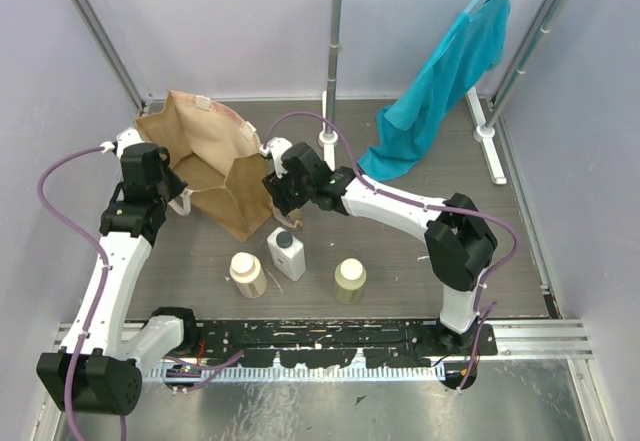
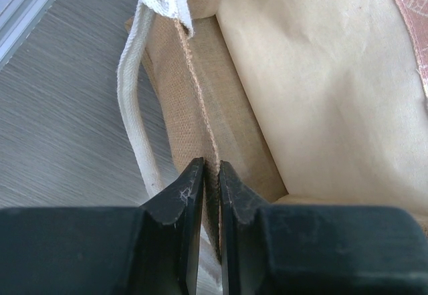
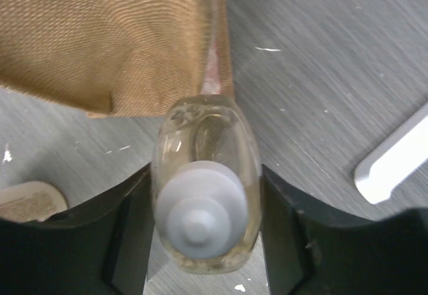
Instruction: Place the personal care products into the canvas bag
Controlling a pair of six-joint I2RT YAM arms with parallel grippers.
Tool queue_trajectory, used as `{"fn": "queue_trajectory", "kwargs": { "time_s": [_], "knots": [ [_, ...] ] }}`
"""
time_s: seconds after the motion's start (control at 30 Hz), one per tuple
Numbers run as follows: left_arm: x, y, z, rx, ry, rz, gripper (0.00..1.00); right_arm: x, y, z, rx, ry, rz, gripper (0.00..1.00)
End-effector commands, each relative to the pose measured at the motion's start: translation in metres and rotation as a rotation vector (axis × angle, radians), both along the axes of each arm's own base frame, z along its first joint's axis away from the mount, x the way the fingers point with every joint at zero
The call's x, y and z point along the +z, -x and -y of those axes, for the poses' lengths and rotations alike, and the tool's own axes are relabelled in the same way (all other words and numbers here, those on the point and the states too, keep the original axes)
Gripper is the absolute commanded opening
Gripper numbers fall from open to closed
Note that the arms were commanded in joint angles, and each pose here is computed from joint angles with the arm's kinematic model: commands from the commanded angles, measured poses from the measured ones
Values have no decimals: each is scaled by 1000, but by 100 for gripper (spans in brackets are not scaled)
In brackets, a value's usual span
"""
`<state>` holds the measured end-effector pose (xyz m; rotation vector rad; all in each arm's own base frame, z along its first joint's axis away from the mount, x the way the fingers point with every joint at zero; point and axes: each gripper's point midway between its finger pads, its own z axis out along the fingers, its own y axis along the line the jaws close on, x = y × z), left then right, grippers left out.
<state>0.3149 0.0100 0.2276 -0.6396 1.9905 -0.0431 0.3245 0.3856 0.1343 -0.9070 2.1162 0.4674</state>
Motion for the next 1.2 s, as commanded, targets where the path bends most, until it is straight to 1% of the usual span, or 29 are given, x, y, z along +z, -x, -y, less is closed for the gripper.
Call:
{"fn": "queue_trajectory", "kwargs": {
  "time_s": [0.0,0.1,0.13,0.2,0.23,0.33,0.57,0.67,0.87,1.17],
  "knots": [
    [-11,-1,2,-19,-9,-18,21,41,-2,-14,19,-104,63,44],
    [-11,-1,2,-23,-16,-19,21,36,-1,-13,24,-76,41,17],
    [-10,-1,2,-23,-18,-18,21,35,-2,-11,20,-64,40,13],
    [-11,0,2,-24,-17,-16,21,37,-3,-8,10,-51,48,8],
    [-11,0,2,-27,-16,-16,21,40,-4,-6,4,-47,54,7],
    [-11,1,3,-35,-15,-13,21,55,-8,3,-30,-8,76,1],
    [-11,2,6,-67,-26,-15,18,139,-24,30,-119,67,192,1],
    [-11,2,7,-72,-26,-11,16,180,-28,39,-139,66,255,1],
    [-14,4,8,-78,-26,-10,15,260,-31,40,-130,-36,393,1],
    [-14,5,9,-88,-20,-10,14,336,-36,-4,23,-244,591,0]
  ]
}}
